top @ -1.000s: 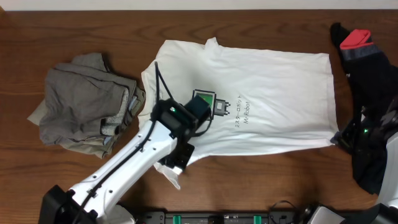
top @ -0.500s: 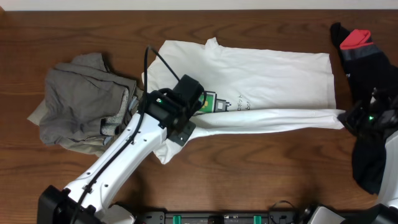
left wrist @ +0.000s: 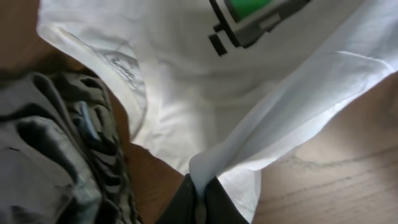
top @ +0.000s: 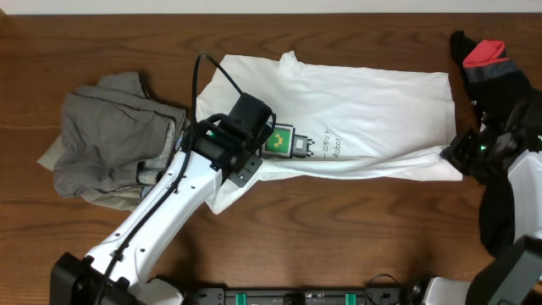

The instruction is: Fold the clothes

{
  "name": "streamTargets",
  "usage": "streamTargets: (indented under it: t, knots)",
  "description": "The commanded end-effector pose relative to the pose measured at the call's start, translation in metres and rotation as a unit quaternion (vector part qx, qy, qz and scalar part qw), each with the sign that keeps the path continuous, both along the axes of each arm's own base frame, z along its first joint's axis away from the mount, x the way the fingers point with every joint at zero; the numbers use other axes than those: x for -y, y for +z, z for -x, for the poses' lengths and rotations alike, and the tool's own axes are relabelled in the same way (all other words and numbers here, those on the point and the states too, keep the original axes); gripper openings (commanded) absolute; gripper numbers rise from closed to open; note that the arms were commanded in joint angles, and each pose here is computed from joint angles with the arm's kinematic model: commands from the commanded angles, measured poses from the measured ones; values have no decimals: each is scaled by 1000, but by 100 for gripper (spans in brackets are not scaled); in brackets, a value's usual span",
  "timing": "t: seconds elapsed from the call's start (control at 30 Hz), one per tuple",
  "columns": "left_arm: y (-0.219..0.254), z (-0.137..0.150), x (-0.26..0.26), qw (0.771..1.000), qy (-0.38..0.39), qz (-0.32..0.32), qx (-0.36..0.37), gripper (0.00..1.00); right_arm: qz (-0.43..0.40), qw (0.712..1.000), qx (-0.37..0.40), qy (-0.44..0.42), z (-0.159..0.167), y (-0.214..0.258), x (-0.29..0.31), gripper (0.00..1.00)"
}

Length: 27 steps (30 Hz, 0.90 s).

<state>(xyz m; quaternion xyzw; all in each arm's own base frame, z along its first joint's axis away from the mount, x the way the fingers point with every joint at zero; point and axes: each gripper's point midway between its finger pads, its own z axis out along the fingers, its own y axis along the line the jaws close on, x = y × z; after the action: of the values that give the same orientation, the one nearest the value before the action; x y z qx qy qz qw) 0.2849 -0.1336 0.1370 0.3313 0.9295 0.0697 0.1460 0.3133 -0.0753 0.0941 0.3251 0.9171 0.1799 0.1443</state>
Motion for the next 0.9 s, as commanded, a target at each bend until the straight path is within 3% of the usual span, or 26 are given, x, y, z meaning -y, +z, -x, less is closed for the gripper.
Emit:
streamTargets:
  t: [0.0, 0.37, 0.7, 0.73, 0.77, 0.8, 0.87]
  knots:
    - [9, -12, -4, 999, -12, -13, 27, 7, -9, 1000, 3, 0, -10, -6, 0, 1]
    - [-10, -43, 8, 998, -46, -20, 43, 6, -25, 998, 64, 7, -53, -18, 3, 1]
    - [-30, -80, 1, 995, -23, -59, 79, 7, -10, 994, 104, 29, -79, -21, -2, 1]
    - [-30, -83, 0, 995, -19, -57, 83, 9, -10, 994, 106, 30, -80, -21, -2, 4]
    - [-29, -87, -2, 994, -14, -54, 89, 13, -9, 994, 107, 30, -80, -20, -2, 15]
    - [-28, -90, -5, 994, -1, -51, 95, 25, -9, 994, 107, 30, -80, -21, -2, 27]
    - [-22, -97, -16, 992, 38, -51, 112, 48, -8, 994, 105, 29, -79, -21, -1, 41]
